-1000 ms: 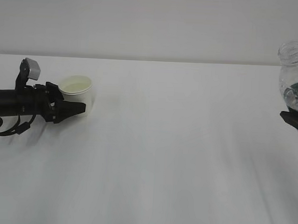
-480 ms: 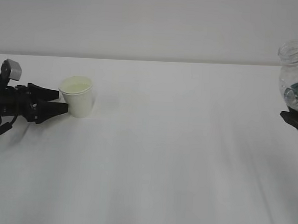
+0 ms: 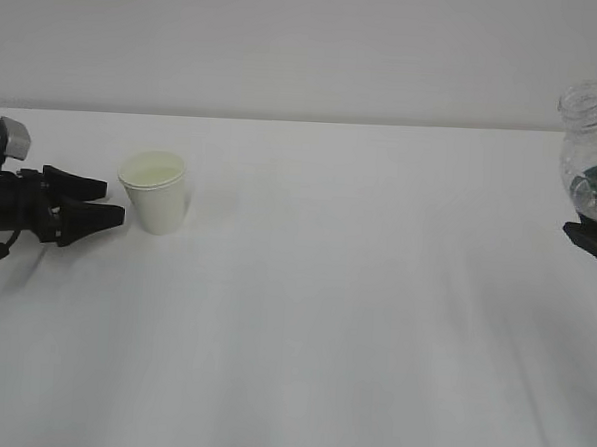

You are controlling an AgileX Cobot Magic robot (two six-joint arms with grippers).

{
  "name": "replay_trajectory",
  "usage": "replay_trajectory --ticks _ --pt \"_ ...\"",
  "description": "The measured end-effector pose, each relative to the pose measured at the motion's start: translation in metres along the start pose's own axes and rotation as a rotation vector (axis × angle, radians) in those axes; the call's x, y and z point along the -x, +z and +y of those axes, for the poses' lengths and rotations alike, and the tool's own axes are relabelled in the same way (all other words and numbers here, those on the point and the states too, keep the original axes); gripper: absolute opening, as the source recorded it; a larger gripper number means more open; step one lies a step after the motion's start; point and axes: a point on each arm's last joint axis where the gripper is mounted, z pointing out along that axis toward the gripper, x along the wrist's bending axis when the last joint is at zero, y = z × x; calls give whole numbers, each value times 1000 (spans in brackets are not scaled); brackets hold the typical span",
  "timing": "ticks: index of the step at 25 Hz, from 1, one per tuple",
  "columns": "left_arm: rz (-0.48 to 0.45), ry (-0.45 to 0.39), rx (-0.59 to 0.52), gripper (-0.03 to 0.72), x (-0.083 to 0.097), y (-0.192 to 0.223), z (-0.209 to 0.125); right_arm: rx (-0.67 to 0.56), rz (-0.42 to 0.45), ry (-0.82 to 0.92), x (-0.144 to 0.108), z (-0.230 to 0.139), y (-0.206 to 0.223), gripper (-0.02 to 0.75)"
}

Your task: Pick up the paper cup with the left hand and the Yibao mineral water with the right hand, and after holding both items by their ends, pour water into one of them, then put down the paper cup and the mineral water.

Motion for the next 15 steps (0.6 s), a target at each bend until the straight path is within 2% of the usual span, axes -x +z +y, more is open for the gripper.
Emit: replay_trajectory --ticks 8,15 --pt "76 44 45 621 -8 -33 38 -2 -1 0 0 0 0 455" --pt "80 19 57 584 -7 -37 50 -3 -2 0 0 0 0 455"
